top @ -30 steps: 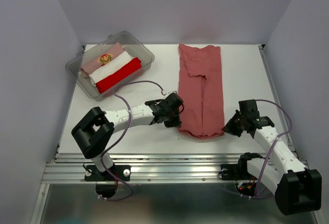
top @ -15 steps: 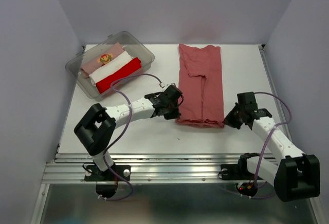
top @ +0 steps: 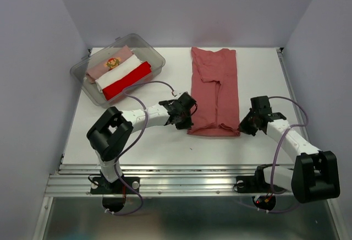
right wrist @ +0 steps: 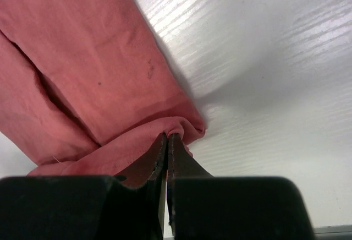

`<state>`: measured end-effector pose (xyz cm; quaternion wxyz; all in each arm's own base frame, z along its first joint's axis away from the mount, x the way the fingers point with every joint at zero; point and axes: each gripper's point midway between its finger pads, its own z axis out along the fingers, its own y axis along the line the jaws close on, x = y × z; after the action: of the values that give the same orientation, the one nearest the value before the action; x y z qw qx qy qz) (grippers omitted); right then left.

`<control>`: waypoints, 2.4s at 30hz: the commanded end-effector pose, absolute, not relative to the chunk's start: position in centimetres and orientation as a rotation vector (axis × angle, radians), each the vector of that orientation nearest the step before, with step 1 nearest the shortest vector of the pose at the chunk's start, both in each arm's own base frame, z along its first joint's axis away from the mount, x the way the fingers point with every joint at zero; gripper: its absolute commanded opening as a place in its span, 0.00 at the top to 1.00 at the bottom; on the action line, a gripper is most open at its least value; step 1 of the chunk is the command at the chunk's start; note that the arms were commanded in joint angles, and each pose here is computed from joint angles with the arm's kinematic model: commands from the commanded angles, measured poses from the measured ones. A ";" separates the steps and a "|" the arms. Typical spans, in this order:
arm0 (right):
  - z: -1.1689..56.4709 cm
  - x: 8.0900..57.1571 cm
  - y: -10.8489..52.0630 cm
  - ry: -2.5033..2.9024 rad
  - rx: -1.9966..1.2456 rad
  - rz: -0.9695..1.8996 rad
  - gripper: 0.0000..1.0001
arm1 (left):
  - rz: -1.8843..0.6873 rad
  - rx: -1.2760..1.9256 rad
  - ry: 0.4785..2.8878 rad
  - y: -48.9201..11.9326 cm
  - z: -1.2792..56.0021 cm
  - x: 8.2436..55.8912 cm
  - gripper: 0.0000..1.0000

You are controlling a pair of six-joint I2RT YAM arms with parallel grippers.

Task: Roll the t-shirts
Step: Roll the T-shirt to the center of the board.

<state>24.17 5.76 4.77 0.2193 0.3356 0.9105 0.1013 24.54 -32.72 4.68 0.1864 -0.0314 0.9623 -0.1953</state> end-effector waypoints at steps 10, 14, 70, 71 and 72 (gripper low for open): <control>9.8 29.6 5.1 2.333 0.819 0.278 0.62 | -0.484 -0.101 2.544 -32.4 8.7 28.6 0.53; 11.4 28.6 5.2 2.315 0.766 0.302 0.50 | -0.458 -0.121 2.459 -31.2 11.8 29.2 0.52; 6.6 31.6 12.7 2.482 0.607 0.377 0.98 | -0.378 0.170 2.431 -29.9 12.3 28.4 1.00; 6.3 31.8 12.6 2.486 0.608 0.365 0.98 | -0.399 0.183 2.447 -30.1 12.1 27.8 1.00; 6.4 32.2 12.5 2.478 0.610 0.351 0.98 | -0.425 0.195 2.455 -30.4 11.8 27.4 1.00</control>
<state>28.71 12.89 4.41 0.2178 0.2174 0.9402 0.1458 28.94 -30.25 10.64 0.3181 0.0563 0.9369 -0.1338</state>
